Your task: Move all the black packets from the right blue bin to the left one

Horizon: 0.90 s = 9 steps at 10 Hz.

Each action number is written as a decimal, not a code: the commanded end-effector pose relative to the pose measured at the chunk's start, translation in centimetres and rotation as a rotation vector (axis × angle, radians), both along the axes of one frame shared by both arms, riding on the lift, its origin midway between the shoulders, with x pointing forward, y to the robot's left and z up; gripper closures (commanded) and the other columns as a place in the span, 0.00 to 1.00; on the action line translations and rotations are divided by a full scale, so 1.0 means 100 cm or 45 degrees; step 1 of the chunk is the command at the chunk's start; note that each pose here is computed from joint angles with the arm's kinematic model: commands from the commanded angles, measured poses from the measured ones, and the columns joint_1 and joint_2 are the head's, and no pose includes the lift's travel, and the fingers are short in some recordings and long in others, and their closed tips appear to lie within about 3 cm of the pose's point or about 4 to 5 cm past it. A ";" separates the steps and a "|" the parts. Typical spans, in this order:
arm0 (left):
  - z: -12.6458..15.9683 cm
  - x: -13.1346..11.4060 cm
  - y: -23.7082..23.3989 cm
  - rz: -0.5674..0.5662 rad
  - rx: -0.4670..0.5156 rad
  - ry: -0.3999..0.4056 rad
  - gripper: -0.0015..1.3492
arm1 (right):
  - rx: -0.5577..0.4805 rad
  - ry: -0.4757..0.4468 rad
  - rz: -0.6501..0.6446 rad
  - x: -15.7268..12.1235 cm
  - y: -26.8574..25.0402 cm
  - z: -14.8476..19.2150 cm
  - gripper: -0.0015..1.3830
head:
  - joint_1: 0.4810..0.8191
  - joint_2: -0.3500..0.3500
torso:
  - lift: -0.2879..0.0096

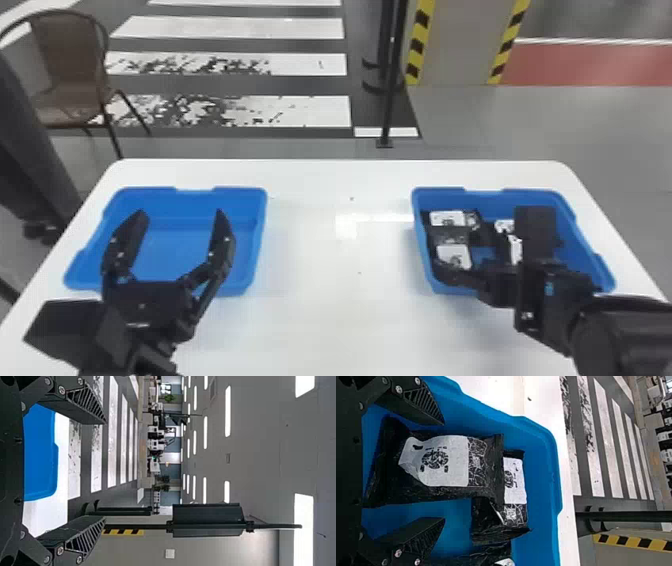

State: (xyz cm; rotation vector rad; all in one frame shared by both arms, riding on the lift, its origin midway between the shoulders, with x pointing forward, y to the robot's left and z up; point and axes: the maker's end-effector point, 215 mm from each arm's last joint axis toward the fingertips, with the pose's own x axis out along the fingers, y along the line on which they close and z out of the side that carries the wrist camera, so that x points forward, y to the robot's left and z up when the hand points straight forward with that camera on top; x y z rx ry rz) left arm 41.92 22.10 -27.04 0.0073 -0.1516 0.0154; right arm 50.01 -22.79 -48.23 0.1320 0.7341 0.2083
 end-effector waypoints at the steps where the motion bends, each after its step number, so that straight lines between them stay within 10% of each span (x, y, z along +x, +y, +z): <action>1: 0.000 0.000 0.000 0.000 0.001 0.000 0.14 | 0.003 0.034 -0.002 0.001 -0.001 -0.006 0.13 | 0.63 0.49 | 0.50; 4: 0.001 0.001 -0.001 -0.002 -0.001 -0.003 0.14 | 0.042 0.112 0.010 0.000 0.004 -0.018 0.25 | 0.63 0.48 | 0.50; 7: 0.001 0.001 -0.001 -0.002 -0.001 -0.003 0.14 | 0.036 0.126 0.087 0.002 0.026 -0.017 0.75 | 0.63 0.52 | 0.50; 9: 0.001 -0.001 0.001 0.003 -0.001 -0.003 0.14 | 0.084 0.023 0.100 0.010 0.039 0.005 0.76 | 0.63 0.53 | 0.50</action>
